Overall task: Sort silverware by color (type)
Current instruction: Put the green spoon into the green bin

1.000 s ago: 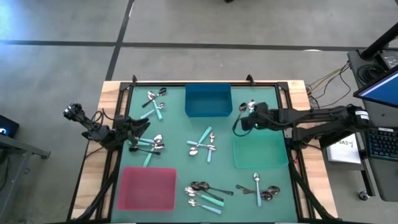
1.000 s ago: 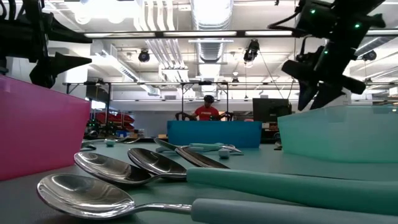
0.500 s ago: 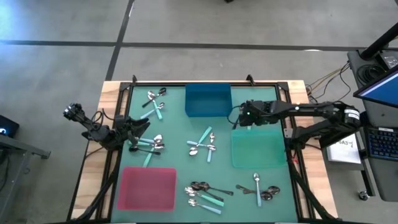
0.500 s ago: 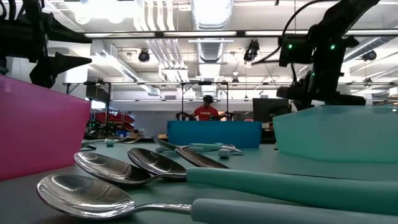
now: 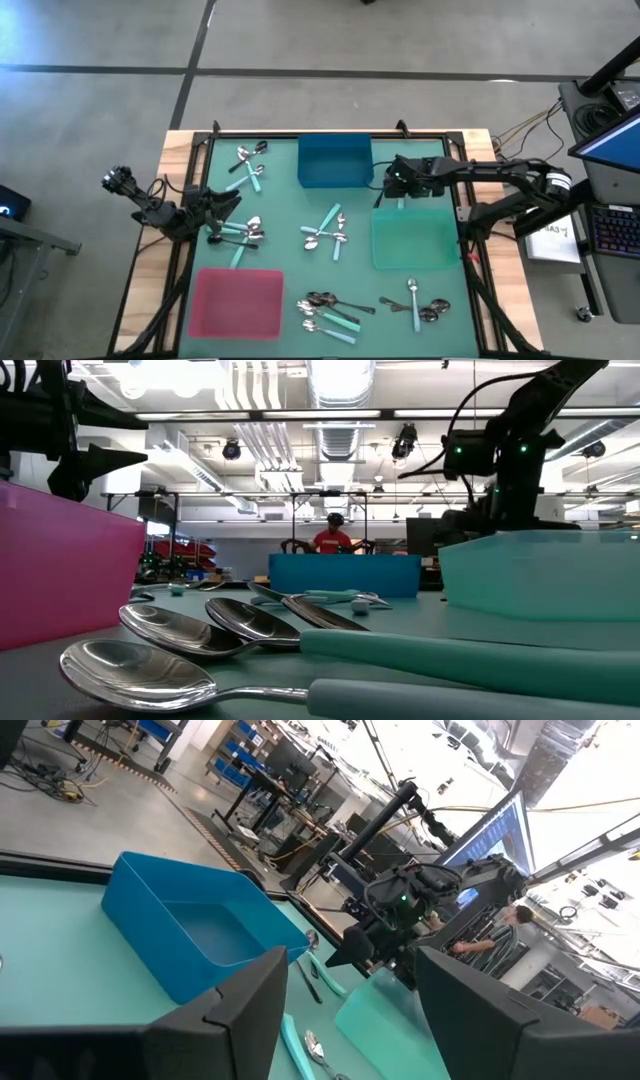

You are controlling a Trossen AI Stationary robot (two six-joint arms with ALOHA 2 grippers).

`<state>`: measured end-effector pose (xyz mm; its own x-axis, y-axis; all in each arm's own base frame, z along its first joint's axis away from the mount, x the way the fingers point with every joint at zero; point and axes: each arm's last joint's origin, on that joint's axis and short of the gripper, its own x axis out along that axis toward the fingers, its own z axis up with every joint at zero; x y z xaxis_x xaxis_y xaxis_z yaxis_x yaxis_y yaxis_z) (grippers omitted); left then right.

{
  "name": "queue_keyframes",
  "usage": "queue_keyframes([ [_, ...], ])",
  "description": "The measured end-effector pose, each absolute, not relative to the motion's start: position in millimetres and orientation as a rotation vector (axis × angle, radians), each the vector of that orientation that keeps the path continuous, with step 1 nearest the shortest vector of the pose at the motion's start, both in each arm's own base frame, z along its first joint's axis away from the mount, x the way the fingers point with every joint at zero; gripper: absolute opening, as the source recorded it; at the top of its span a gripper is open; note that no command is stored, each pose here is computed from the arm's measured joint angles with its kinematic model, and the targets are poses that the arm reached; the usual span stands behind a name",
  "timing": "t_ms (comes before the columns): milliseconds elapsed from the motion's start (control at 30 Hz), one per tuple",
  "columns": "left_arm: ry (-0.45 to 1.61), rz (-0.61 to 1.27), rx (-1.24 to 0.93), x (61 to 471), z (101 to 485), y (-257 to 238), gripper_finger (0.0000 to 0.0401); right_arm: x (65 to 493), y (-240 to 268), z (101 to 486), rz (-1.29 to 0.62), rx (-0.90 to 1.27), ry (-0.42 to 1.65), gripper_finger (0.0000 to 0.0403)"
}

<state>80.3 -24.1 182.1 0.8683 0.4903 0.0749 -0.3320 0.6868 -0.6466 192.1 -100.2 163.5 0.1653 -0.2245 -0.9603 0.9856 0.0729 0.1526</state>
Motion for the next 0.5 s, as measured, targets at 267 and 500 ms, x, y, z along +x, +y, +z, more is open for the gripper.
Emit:
queue_keyframes([
  [267,-0.251,0.465,-0.670,80.3,182.1,-24.1,0.0205,209.0,-109.9,165.1,-1.111,1.011,0.989,0.0182],
  [500,-0.251,0.465,-0.671,80.2,182.2,-24.1,0.0205,219.0,-124.4,151.4,-1.097,0.978,1.156,0.0182],
])
